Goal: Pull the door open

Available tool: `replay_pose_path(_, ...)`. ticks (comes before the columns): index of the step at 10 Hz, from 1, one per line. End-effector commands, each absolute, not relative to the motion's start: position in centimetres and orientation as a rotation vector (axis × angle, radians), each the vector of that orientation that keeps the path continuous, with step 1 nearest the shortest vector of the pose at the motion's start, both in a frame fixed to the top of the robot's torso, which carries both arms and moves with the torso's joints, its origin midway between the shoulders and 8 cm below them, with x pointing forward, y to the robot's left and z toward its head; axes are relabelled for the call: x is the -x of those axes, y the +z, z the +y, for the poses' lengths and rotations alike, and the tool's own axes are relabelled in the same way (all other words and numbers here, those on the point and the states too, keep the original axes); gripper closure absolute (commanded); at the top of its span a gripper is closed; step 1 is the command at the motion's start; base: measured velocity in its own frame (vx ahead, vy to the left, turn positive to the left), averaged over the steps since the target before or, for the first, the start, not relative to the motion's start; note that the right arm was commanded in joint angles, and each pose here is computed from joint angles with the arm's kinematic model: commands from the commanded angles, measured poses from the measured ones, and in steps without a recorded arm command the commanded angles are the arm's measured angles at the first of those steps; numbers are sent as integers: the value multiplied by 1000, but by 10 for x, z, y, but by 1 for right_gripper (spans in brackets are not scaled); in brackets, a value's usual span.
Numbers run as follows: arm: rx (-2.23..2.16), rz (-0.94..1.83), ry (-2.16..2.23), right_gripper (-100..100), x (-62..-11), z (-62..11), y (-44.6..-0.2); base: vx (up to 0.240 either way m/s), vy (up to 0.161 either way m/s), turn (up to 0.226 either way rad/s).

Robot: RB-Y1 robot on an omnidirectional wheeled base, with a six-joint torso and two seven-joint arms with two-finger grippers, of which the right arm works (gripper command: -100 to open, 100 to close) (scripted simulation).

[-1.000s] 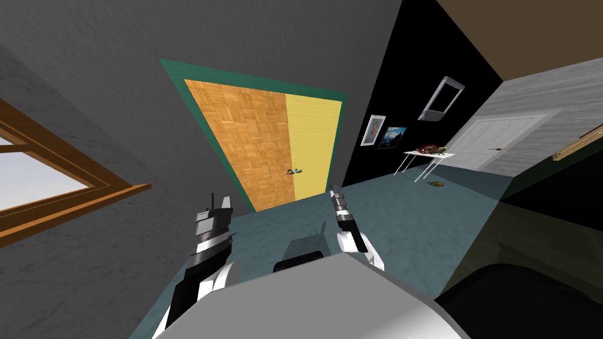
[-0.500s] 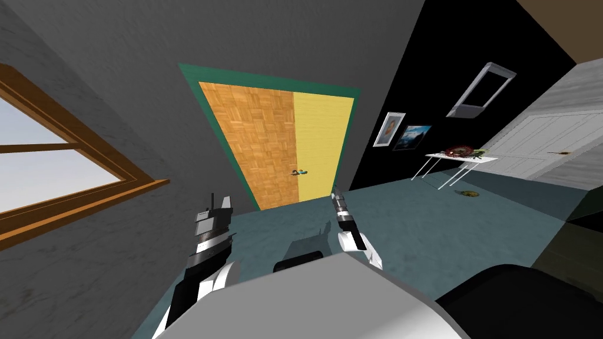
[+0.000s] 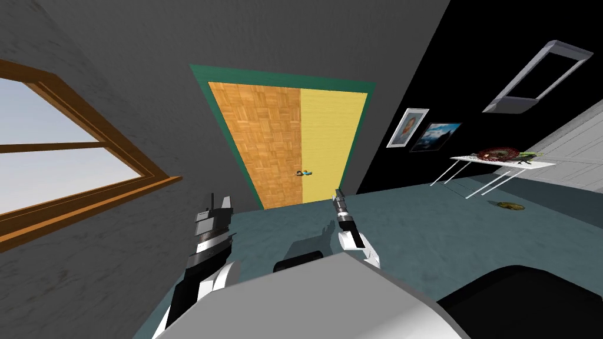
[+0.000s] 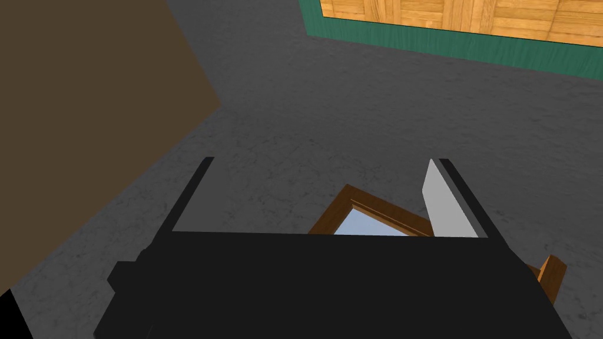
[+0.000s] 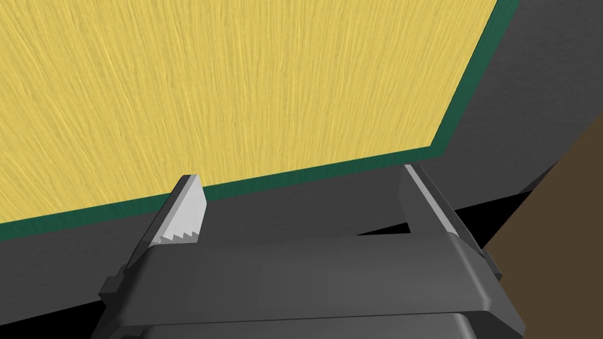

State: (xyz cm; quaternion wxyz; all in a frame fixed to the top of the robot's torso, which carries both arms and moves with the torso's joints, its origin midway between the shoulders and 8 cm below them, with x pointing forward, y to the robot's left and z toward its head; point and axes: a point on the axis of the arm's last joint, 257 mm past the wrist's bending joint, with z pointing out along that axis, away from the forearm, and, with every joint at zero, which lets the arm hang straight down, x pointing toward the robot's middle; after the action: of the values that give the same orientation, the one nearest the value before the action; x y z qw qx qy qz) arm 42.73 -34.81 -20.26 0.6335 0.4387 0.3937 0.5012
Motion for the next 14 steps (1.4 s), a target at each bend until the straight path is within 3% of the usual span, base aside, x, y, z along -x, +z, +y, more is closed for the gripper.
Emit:
replay_pose_path(1,-1022,904,1132,-100,-429,-357,-214,73,-12,188)
replay_pose_path(14,-1163,895,1020,-100,-431,-424,-291,82,-21,151)
